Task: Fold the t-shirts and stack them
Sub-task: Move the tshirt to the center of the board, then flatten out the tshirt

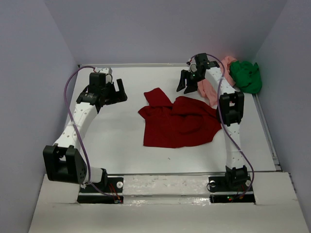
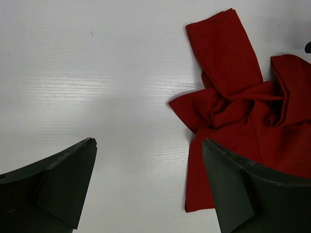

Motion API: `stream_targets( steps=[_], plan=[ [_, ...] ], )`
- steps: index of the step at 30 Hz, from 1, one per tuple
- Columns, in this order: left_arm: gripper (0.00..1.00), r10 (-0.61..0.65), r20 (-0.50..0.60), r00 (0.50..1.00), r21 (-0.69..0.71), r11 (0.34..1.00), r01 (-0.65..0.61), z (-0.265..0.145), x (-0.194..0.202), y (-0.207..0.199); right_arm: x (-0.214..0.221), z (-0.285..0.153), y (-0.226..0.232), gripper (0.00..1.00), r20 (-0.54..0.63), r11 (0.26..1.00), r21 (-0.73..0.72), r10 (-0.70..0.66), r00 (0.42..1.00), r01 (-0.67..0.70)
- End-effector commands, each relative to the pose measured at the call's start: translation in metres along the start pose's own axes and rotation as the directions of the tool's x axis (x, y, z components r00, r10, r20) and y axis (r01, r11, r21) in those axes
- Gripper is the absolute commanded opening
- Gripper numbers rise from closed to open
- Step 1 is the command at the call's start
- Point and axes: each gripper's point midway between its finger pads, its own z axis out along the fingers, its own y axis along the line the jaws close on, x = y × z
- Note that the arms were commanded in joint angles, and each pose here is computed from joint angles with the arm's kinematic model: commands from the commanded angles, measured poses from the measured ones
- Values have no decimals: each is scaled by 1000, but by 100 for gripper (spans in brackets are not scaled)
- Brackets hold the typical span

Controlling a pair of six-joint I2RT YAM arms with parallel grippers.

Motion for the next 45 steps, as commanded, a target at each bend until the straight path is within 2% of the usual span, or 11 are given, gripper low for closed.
stream_targets(
  steps=[1,13,20,28,34,36,37,42,43,45],
  plan=[
    [99,7,32,999,35,999,-8,-7,-17,-9,-21,2,-5,63,63,997,15,-71,995,70],
    [99,4,24,1000,33,999,-4,-3,-19,-6,-23,19,-22,62,68,995,47,-86,994,83],
    [99,-5,19,1000,31,1000,4,-2,-17,-3,-10,22,-25,49,29,997,48,-56,998,55],
    [99,-15,16,1000,38,999,15,1,-17,-1,11,24,-34,55,-39,997,66,-42,998,44],
    [99,-16,14,1000,39,999,15,1,-14,0,22,19,-31,55,-69,998,61,-25,997,29],
    [99,-14,17,1000,40,999,13,1,-15,0,23,15,-30,50,-67,998,62,-29,997,33],
    [99,-15,18,1000,42,999,14,1,-15,-1,25,15,-31,39,-72,997,66,-26,997,30],
    [99,-15,17,1000,45,999,14,2,-14,-1,27,10,-30,10,-77,997,76,-25,997,31],
    [99,-17,15,1000,45,999,16,2,-14,-1,26,8,-30,0,-75,996,82,-24,997,30],
    [99,-16,18,1000,47,999,15,1,-14,-1,27,8,-30,0,-76,996,87,-21,997,28]
  ],
)
